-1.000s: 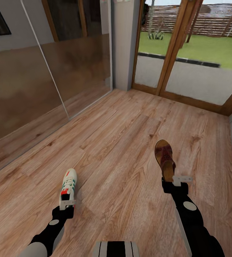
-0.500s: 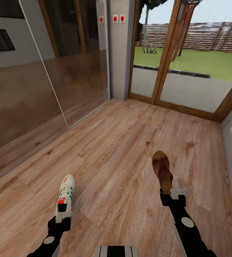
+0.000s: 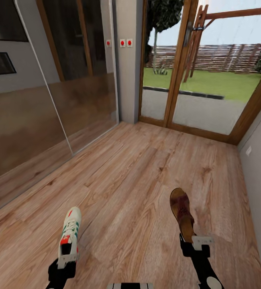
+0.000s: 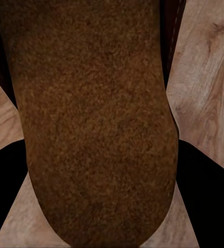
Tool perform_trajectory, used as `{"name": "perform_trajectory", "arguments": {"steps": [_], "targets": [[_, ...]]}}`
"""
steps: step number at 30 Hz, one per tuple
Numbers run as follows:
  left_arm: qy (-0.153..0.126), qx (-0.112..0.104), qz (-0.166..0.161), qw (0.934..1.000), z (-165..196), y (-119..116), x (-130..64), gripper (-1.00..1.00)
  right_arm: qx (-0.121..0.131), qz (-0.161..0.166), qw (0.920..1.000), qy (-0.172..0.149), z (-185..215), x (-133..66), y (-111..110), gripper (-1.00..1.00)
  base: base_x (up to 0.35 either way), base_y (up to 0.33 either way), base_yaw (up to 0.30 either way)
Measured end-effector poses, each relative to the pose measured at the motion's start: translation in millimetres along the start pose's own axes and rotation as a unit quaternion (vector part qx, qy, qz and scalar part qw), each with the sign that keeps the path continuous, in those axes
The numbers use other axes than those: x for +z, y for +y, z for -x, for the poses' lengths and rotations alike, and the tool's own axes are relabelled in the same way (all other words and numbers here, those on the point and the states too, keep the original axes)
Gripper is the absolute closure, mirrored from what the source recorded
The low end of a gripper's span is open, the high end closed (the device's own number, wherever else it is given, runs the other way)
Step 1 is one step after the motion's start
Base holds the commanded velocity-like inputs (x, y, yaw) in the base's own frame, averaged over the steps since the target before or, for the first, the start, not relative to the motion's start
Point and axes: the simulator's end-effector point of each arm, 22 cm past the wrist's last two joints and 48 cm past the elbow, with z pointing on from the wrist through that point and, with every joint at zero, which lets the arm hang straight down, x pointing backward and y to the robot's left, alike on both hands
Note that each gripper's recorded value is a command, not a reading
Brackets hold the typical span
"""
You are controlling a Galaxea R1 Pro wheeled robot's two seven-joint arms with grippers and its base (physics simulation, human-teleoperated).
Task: Pick up the two gym shoes and the two sandals from the corridor floor and place them onto the hallstand (shoe rack) in the corridor, making sure they are on the rack and not on the floor. Arrange them so the two gym shoes are next to each other and the two sandals are next to each other.
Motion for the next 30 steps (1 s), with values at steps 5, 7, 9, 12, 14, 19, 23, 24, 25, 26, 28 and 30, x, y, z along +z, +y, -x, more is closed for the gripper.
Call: {"name": "perform_trajectory", "arguments": {"steps": [5,7,9,12,14,19,23,24,25,26,28,30], "targets": [[-0.016,-0.015,0.007,0.9997,11.8,5.7,-5.7,1.0,0.004,-0.006,0.9999,-0.008,-2.9,-10.9,-7.4,1.0,0.0,0.0,-0.105],[-0.018,-0.021,0.009,0.9996,16.8,7.7,-8.8,1.0,0.005,-0.007,0.9999,-0.01,-3.9,-17.3,-9.8,1.0,0.0,0.0,-0.105],[-0.019,-0.024,0.01,0.9995,21.4,9.5,-11.8,1.0,0.005,-0.007,0.9999,-0.01,-6.2,-24.8,-11.0,1.0,0.0,0.0,-0.105],[-0.018,-0.026,0.014,0.9994,24.8,15.5,-17.0,1.0,0.004,-0.003,1.0,-0.006,-19.7,-39.8,-9.7,1.0,0.0,0.0,-0.105],[-0.012,-0.022,0.02,0.9995,18.6,25.4,-23.6,1.0,0.005,0.003,1.0,0.001,-35.5,-48.3,-4.8,1.0,0.0,0.0,-0.105],[-0.006,-0.019,0.021,0.9996,16.8,30.0,-35.7,1.0,0.008,0.011,0.9997,0.019,-60.3,-64.3,2.5,1.0,0.0,0.0,-0.105],[-0.007,-0.02,0.02,0.9996,22.1,30.2,-39.0,1.0,0.01,0.012,0.9998,0.015,-59.0,-68.4,2.8,1.0,0.0,0.0,-0.105],[-0.008,-0.02,0.02,0.9996,22.5,30.1,-39.2,1.0,0.01,0.013,0.9998,0.013,-58.5,-68.7,3.0,1.0,0.0,0.0,-0.104],[-0.008,-0.02,0.02,0.9996,23.0,30.1,-39.4,1.0,0.01,0.013,0.9998,0.011,-58.1,-69.0,3.3,1.0,0.0,0.0,-0.102],[-0.009,-0.02,0.019,0.9996,23.4,29.9,-39.6,1.0,0.01,0.014,0.9998,0.01,-59.6,-70.1,4.1,1.0,0.0,0.0,-0.1],[-0.01,-0.02,0.019,0.9996,24.7,29.8,-39.8,1.0,0.011,0.015,0.9998,0.01,-61.9,-71.5,5.0,1.0,0.0,0.0,-0.097],[-0.012,-0.02,0.018,0.9996,25.8,29.2,-40.2,1.0,0.012,0.016,0.9997,0.011,-65.6,-73.6,6.5,1.0,0.0,0.0,-0.094]]}}
